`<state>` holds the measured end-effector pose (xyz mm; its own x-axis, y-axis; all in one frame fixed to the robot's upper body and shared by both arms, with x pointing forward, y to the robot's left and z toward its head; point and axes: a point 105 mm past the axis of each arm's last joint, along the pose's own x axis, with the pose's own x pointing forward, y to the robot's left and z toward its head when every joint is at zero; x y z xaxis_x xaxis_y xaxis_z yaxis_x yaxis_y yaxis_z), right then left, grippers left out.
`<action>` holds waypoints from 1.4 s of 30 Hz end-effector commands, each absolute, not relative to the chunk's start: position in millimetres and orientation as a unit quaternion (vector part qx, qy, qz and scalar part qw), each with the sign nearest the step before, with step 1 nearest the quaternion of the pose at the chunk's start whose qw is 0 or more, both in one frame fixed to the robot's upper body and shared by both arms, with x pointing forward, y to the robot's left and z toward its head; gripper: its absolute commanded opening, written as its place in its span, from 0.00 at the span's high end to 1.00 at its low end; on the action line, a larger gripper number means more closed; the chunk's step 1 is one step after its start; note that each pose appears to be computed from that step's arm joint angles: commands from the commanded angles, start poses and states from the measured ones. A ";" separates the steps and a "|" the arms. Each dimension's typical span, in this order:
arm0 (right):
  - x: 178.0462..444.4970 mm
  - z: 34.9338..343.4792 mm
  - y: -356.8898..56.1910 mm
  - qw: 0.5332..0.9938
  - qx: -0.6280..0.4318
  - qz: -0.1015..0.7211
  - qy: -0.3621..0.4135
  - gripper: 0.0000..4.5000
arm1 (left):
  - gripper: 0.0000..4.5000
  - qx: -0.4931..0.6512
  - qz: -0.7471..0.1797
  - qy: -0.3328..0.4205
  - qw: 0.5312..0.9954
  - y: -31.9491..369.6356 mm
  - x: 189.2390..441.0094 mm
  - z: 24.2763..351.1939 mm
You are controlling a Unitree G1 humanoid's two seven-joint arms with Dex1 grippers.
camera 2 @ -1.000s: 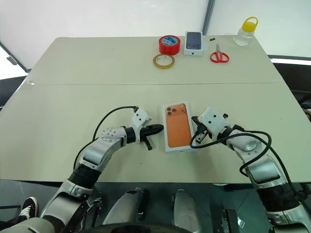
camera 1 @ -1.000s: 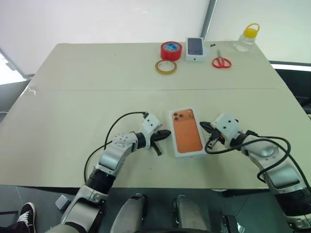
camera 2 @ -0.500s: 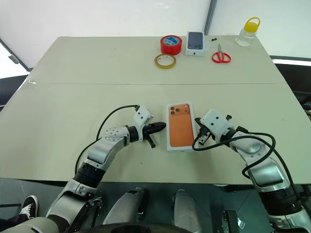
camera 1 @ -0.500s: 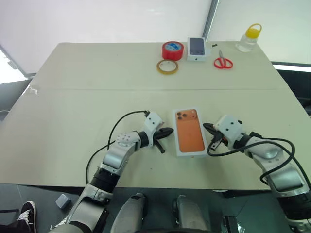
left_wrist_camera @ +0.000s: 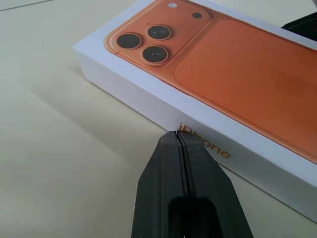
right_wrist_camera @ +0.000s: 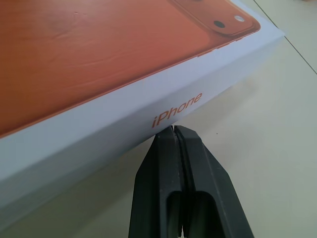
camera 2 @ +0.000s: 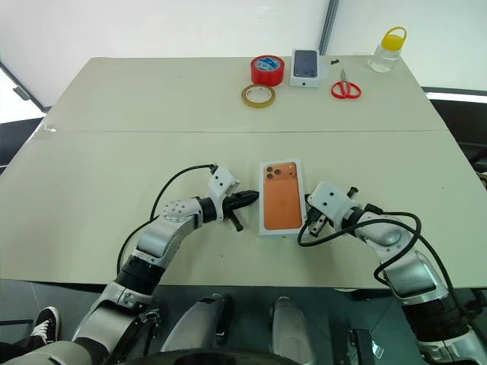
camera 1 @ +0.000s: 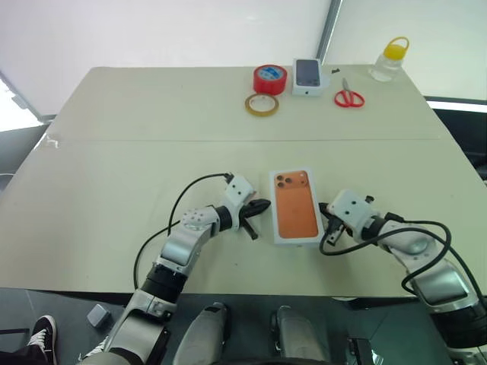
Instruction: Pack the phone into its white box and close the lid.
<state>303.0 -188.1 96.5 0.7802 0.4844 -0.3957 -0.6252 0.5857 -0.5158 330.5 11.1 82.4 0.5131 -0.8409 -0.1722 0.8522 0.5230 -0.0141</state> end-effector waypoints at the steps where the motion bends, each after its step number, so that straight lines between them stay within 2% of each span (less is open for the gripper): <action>1: 308.9 110.4 -187.5 0.890 -0.324 0.309 0.084 0.99 | 1.00 0.026 -0.504 0.045 0.862 -1.2 325.2 100.2; 6: 306.9 108.4 -186.3 0.878 -0.344 0.322 0.086 0.99 | 1.00 0.042 -0.504 0.029 0.862 -2.7 324.7 102.7; 9: 314.2 110.9 -196.5 0.883 -0.352 0.299 0.088 0.99 | 1.00 0.026 -0.500 0.040 0.865 0.2 326.3 102.6; 13: 332.7 130.0 -222.2 0.902 -0.362 0.225 0.070 0.99 | 1.00 0.035 -0.497 0.048 0.866 4.2 326.9 97.8; 16: 338.2 148.5 -220.8 0.920 -0.329 0.211 0.035 0.99 | 1.00 0.034 -0.498 0.050 0.865 4.2 325.8 96.7; 21: 332.4 179.2 -190.9 0.926 -0.259 0.271 -0.040 0.99 | 1.00 0.042 -0.495 0.041 0.867 4.1 326.2 97.8; 24: 312.9 156.0 -166.7 0.904 -0.246 0.349 -0.012 0.99 | 1.00 0.043 -0.487 0.037 0.871 6.3 329.3 99.9; 27: 304.6 129.5 -165.2 0.896 -0.245 0.369 0.044 0.99 | 1.00 0.035 -0.480 0.034 0.876 9.5 333.3 105.3; 30: 298.1 97.6 -170.7 0.872 -0.297 0.377 0.100 0.99 | 1.00 0.039 -0.480 0.031 0.876 10.9 334.9 106.3; 32: 294.1 88.5 -169.3 0.860 -0.314 0.386 0.114 0.99 | 1.00 0.039 -0.478 0.033 0.877 11.7 335.7 105.7; 38: 302.8 110.4 -160.1 0.876 -0.294 0.377 0.067 0.99 | 1.00 -0.017 -0.473 0.006 0.881 5.1 345.6 131.9; 42: 320.2 136.6 -163.2 0.898 -0.265 0.349 0.030 0.99 | 1.00 -0.019 -0.475 0.000 0.880 -11.0 360.6 141.4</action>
